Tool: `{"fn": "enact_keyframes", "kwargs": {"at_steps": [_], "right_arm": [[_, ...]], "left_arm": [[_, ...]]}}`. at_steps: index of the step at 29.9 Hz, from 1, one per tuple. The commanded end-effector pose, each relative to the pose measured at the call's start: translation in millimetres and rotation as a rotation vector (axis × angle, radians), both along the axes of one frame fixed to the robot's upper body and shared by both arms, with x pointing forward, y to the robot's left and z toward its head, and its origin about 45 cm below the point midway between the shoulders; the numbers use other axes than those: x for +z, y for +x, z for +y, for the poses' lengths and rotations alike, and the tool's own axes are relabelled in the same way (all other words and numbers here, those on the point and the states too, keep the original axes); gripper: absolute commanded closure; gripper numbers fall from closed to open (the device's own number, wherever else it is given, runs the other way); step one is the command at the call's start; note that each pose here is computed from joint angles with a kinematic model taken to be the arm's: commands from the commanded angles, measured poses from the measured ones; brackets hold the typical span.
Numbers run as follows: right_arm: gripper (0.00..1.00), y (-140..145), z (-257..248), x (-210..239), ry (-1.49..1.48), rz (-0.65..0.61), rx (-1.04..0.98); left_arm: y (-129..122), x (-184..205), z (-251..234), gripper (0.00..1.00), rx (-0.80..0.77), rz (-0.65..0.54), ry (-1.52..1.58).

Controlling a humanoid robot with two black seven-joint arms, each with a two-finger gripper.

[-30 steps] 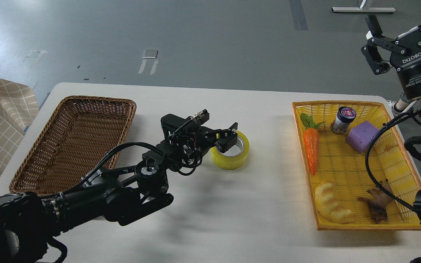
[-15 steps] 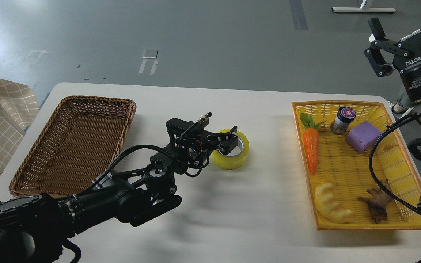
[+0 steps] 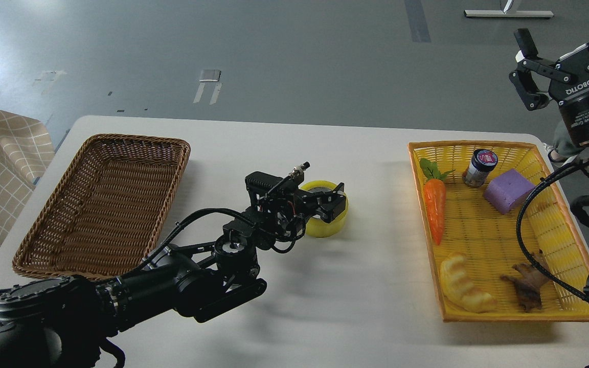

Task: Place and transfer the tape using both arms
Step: 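Grasp the tape roll's rim with the left gripper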

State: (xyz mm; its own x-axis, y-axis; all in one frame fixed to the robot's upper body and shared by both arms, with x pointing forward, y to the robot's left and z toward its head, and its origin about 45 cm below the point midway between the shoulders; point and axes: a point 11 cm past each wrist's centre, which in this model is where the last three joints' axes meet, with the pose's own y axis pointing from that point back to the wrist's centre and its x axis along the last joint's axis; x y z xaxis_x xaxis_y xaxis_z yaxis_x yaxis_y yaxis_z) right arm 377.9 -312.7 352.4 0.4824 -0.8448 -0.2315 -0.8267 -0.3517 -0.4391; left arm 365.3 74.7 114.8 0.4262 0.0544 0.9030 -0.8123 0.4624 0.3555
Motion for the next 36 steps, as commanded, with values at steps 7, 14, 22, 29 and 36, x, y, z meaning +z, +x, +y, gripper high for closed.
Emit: {"fn": "enact_keyframes", "kwargs": {"at_steps": [7, 14, 22, 29, 36], "right_arm": [[0.0, 0, 1, -1, 0.002, 0.003, 0.003], [0.0, -1, 0, -6, 0.0, 0.015, -0.001], [0.0, -3, -2, -9, 0.0, 0.024, -0.005], [0.0, -2, -2, -10, 0.0, 0.024, -0.005], [0.0, -3, -3, -10, 0.001, 0.025, -0.007]], "left_arm": [[3, -3, 10, 0.02, 0.014, 0.001, 0.018], [-2, -8, 9, 0.02, 0.013, 0.014, 0.015], [-4, -11, 11, 0.02, 0.013, 0.03, 0.026], [-6, -16, 17, 0.02, 0.02, 0.043, 0.033], [-6, -23, 29, 0.02, 0.038, 0.073, 0.053]]}}
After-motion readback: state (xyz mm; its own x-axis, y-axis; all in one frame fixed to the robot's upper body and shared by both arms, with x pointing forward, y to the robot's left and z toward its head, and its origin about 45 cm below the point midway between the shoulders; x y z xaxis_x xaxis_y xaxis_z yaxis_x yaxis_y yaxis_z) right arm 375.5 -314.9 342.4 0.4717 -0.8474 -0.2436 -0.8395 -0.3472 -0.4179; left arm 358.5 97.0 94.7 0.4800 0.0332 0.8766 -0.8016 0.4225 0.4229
